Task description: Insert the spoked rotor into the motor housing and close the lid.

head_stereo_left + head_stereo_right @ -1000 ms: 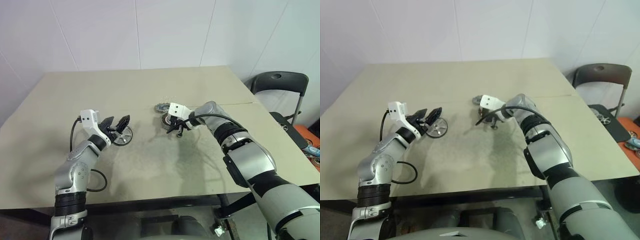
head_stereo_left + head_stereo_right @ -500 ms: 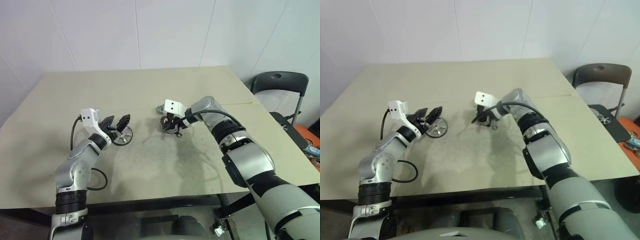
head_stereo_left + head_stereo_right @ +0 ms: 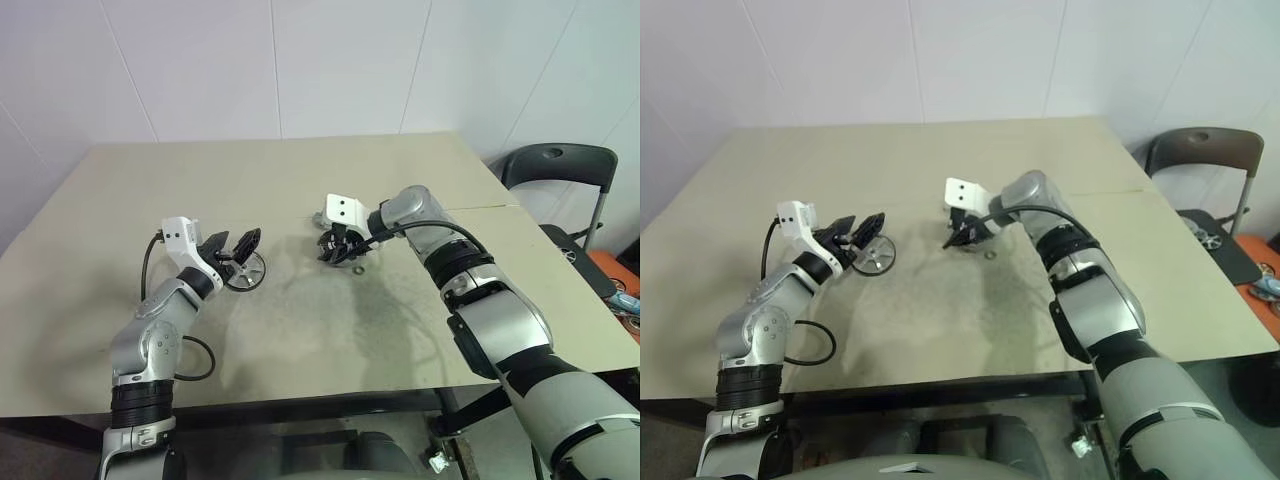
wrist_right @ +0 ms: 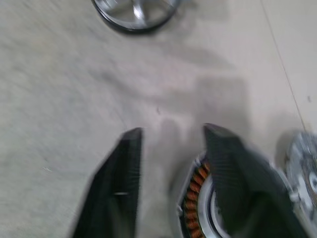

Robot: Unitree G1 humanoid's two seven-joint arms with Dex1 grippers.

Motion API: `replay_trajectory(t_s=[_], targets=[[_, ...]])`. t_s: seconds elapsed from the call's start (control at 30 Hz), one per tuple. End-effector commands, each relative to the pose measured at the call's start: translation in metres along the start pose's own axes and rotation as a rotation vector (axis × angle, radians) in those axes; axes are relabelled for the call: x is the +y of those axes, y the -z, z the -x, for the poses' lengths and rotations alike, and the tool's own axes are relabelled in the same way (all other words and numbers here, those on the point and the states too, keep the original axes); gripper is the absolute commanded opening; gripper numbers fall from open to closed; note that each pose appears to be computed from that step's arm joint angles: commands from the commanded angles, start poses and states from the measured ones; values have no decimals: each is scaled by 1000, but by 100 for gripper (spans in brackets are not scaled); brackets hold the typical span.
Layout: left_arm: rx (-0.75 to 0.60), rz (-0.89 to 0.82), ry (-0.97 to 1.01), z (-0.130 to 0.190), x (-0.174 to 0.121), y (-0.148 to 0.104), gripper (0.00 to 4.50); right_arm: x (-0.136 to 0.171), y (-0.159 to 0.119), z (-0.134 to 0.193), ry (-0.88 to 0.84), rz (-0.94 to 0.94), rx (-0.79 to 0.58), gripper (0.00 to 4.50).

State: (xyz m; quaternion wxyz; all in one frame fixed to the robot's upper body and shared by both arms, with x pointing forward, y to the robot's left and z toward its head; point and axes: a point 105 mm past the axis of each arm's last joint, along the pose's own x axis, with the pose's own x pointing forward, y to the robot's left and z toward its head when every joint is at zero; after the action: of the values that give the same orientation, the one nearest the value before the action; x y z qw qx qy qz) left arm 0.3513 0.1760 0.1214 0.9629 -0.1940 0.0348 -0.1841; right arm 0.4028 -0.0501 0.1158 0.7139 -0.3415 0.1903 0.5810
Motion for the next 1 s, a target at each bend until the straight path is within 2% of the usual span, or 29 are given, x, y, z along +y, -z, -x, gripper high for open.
replay_trajectory(t_s=[0.03,0.27,0.7,0.9,1.0], targets=[[-54,-26,15,0,-4,-16,450,-6,-3,2,31,28,9,204],[-54,-28,6,1,-3,-16,450,-13,14,-3,122,-47,52,204],[-45,-24,5,2,-3,-13,450,-7,35,-8,122,-56,118,204],[-41,-21,9,1,-5,-11,450,-5,40,-8,118,-48,131,5],[-42,-21,12,0,-5,-11,450,-7,41,-8,132,-48,140,2]])
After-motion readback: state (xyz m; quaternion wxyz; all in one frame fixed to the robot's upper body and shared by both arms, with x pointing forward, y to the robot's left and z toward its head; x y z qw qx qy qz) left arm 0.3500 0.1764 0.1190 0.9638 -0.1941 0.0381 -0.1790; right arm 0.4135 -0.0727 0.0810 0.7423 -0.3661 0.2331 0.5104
